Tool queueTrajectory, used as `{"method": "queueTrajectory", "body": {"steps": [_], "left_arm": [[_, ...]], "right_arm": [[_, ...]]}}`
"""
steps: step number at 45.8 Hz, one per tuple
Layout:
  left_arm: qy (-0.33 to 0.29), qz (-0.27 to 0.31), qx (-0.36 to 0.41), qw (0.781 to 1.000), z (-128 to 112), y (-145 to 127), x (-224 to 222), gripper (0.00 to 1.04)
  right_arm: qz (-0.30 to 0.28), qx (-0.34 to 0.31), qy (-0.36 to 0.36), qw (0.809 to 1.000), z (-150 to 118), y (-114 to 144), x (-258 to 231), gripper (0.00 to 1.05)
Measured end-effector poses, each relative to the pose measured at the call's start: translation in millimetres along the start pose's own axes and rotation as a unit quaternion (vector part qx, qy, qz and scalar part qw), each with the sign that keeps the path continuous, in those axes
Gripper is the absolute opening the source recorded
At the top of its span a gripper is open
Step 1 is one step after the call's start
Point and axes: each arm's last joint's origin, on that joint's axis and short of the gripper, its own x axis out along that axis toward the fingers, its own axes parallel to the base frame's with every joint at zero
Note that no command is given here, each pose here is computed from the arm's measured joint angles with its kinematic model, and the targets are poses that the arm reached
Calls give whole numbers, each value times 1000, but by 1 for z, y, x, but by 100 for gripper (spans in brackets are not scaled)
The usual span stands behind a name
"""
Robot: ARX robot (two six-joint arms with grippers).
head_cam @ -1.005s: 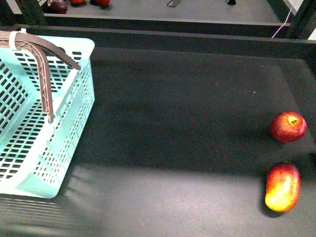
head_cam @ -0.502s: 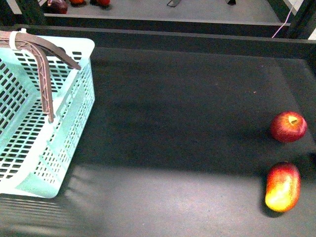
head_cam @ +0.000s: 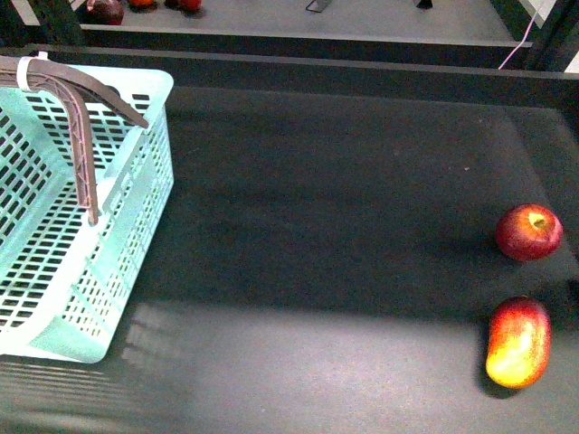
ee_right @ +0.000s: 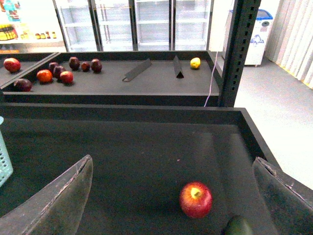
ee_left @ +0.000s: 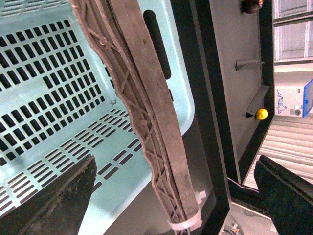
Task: Pick apple with right arm and hold basket with left
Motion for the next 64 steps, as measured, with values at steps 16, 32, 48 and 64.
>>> {"method": "queueTrajectory", "body": {"steps": [16, 32, 48, 64], "left_arm": [[12, 23, -31, 999, 0, -14, 38, 98], [6, 74, -55, 996, -1, -3, 55, 98], [-4, 94, -66, 993, 0, -2, 55, 45], [-8, 92, -89, 992, 0, -8, 55, 19]], "right_arm": [[0, 0, 0, 1000, 0, 0, 0, 96], [0, 0, 0, 1000, 0, 0, 0, 96], [0, 0, 0, 1000, 0, 0, 0, 96], [0, 0, 0, 1000, 0, 0, 0, 96]]}}
